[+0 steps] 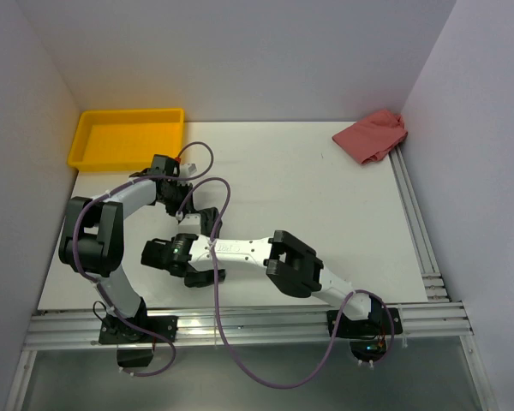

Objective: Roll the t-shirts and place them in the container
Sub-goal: Roll the tshirt

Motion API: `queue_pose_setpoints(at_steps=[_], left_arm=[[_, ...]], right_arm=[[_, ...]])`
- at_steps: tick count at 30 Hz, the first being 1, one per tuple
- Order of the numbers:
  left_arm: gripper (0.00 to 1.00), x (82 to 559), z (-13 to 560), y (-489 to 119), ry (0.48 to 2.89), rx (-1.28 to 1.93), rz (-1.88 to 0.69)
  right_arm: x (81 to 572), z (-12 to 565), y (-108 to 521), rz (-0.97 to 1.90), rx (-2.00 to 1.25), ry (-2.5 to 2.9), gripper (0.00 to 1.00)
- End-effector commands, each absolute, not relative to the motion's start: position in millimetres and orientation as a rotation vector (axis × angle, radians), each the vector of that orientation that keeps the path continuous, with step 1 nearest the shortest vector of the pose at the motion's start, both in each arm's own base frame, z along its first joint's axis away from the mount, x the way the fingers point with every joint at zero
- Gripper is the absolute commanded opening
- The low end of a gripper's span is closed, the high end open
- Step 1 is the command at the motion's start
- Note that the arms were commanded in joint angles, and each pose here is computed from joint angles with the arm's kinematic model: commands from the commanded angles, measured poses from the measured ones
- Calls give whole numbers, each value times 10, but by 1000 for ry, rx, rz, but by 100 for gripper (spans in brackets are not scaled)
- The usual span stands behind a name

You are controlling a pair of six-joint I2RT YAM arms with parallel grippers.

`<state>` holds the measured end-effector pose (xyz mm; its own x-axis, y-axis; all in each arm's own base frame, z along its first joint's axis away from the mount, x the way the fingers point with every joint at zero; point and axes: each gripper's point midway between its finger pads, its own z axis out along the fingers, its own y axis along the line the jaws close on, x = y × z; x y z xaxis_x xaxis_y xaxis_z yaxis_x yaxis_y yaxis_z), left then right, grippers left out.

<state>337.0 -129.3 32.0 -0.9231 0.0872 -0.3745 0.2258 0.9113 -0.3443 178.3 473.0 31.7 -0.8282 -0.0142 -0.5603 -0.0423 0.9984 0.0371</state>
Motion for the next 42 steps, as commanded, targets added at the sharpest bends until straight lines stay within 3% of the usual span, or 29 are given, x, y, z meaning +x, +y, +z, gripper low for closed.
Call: queue_pose_setpoints(at_steps=[1, 3, 4, 5, 7, 11, 19, 24, 33, 36, 42], left_arm=[[17, 3478, 477, -1303, 2665, 255, -528], [29, 3476, 506, -1336, 2655, 262, -555], [34, 3471, 525, -1349, 2647, 270, -566], [43, 3456, 541, -1368, 2641, 277, -584], [51, 3468, 633, -1402, 2607, 294, -608], [61, 3456, 817, -1487, 2540, 331, -691], [67, 3464, 973, -1474, 2479, 329, -747], [67, 3479, 903, -1436, 2502, 309, -741], [64, 3432, 672, -1411, 2585, 279, -737], [59, 3432, 579, -1379, 2622, 261, -714], [37, 3422, 482, -1375, 2656, 253, -697]], right_arm=[[1692, 148, 4596, -34, -68, 2574, 49], [1685, 121, 4575, -37, -76, 2581, 37], [1704, 119, 4602, -14, -71, 2582, 25], [1716, 136, 4574, -5, -73, 2577, 20], [1762, 186, 4688, 97, -58, 2566, 9], [1817, 263, 4662, 274, -29, 2562, 6], [1936, 315, 4623, 730, 134, 2526, 6], [1946, 601, 4728, 1112, 234, 2432, 6], [1913, 550, 4688, 1517, 375, 2361, 7], [1909, 534, 4698, 1575, 396, 2345, 7], [1901, 452, 4740, 1564, 391, 2380, 13]])
